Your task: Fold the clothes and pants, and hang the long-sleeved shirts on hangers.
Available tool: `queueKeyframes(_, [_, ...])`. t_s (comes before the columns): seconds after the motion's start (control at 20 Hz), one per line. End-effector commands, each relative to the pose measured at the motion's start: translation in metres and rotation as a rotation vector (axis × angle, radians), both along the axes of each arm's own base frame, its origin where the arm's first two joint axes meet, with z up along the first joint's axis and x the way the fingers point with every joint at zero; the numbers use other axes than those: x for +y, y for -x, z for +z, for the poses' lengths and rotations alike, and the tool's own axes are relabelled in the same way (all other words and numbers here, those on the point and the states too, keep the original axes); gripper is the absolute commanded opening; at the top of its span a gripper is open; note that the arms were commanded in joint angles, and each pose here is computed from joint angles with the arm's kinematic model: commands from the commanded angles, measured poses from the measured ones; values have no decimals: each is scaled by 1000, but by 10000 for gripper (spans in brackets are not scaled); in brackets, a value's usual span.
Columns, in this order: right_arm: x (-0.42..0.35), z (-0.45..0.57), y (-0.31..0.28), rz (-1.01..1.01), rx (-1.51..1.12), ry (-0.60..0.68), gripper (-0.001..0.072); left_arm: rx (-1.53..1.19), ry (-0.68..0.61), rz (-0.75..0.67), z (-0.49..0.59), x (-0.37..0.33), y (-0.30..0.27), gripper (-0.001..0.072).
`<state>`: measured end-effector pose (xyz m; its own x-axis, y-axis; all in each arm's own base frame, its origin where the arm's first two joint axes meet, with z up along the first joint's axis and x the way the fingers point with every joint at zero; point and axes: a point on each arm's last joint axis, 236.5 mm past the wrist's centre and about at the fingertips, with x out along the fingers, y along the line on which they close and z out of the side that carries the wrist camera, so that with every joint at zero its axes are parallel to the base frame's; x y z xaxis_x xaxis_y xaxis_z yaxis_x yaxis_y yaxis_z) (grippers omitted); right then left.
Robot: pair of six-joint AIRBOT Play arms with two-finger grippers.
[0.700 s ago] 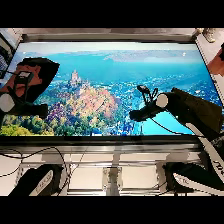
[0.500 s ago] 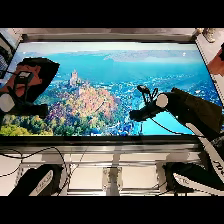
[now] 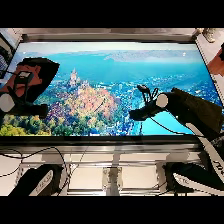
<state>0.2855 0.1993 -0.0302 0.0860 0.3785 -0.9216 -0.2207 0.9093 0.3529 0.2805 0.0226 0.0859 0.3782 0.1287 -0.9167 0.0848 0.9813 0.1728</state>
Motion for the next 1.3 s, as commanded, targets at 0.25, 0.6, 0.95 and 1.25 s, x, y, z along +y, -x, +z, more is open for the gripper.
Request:
queueKeyframes(0.25, [2, 1, -5, -9, -21, -8, 13, -27, 4, -4, 2, -1, -6, 686])
queueKeyframes(0.6, [2, 1, -5, -9, -21, -8, 13, -135, -25, -17, 14, 4, -30, 686])
queueKeyframes(0.95, [2, 1, -5, -9, -21, -8, 13, -93, -396, -89, 12, 71, -58, 685])
queueKeyframes(1.25, [2, 1, -4, -8, -17, -7, 13, -97, -671, 229, -1, 256, -66, 685])
